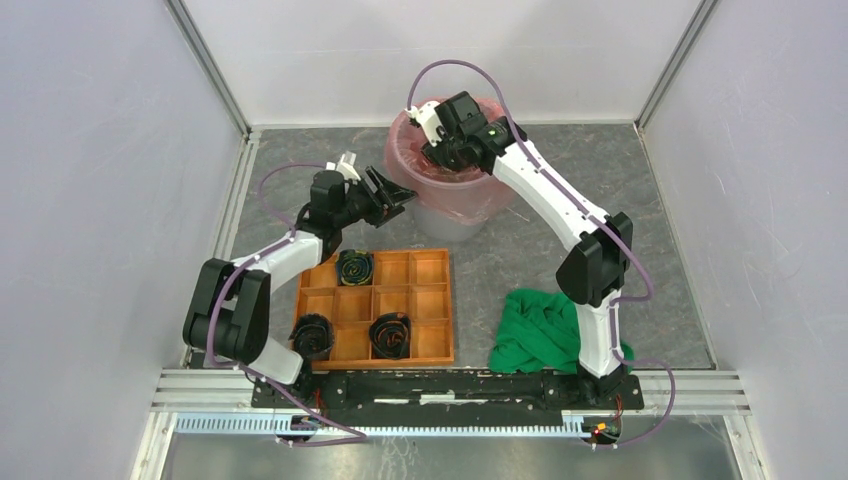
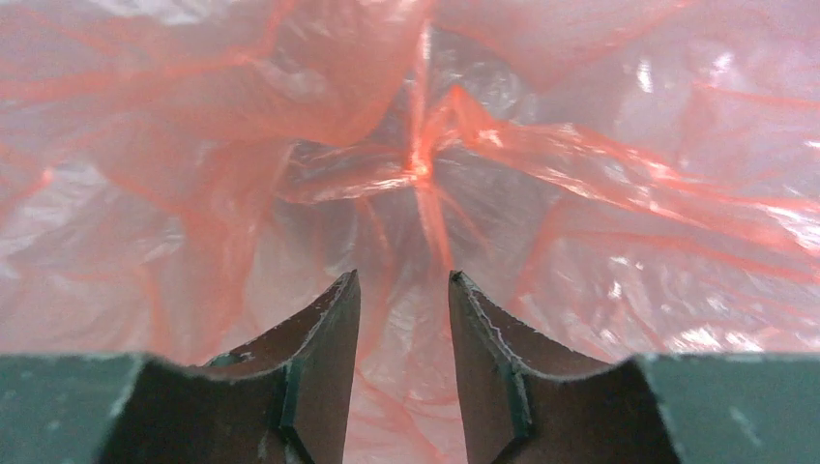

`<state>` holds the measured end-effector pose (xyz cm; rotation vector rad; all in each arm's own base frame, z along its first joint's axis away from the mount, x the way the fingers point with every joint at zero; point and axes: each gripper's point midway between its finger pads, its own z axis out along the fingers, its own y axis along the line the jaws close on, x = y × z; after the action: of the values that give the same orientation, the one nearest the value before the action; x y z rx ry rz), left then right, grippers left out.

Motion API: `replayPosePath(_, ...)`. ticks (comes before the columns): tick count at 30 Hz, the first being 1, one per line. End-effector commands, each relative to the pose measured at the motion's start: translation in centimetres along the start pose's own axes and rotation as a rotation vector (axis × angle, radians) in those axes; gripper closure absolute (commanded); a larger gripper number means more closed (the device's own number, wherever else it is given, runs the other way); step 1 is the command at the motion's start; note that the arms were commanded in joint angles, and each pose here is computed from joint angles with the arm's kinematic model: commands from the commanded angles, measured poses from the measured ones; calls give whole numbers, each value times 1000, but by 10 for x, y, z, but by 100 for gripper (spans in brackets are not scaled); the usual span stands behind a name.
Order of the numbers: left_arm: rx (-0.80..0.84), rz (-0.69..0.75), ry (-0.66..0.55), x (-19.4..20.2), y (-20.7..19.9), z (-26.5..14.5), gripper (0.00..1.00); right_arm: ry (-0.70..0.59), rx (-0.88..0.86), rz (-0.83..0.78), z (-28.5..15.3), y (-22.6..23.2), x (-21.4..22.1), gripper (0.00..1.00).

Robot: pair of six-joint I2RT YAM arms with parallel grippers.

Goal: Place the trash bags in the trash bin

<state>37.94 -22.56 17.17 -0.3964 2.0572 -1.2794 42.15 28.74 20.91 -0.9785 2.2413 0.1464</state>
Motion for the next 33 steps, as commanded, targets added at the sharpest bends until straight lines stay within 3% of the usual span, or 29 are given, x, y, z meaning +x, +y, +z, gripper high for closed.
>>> replayPosePath(1,44,62,-19,-6,-22,3,25,-57,219,14,-38,-38,-19,46)
replayPosePath(4,45,61,-3,0,-22,6,25,-127,364,31,-53,-64,-36,31)
replayPosePath(7,38,54,8,6,-18,9,25,-222,453,42,-66,-81,-58,22)
replayPosePath(11,17,51,7,10,-9,8,25,-345,428,45,-63,-84,-83,14)
replayPosePath(12,11,52,8,11,-8,8,25,-367,417,55,-61,-87,-87,16)
replayPosePath(18,4,57,9,11,-5,8,25,-435,364,97,-33,-95,-95,57)
replayPosePath(21,4,58,12,12,-5,9,25,-438,333,111,-16,-99,-96,72)
replayPosePath(24,5,60,13,12,-5,9,25,-411,357,130,1,-114,-89,74)
replayPosePath(29,-4,75,13,11,-4,8,25,-296,611,125,-2,-154,-63,69)
replayPosePath(33,-30,105,0,7,-3,5,24,-283,591,103,-15,-147,-63,64)
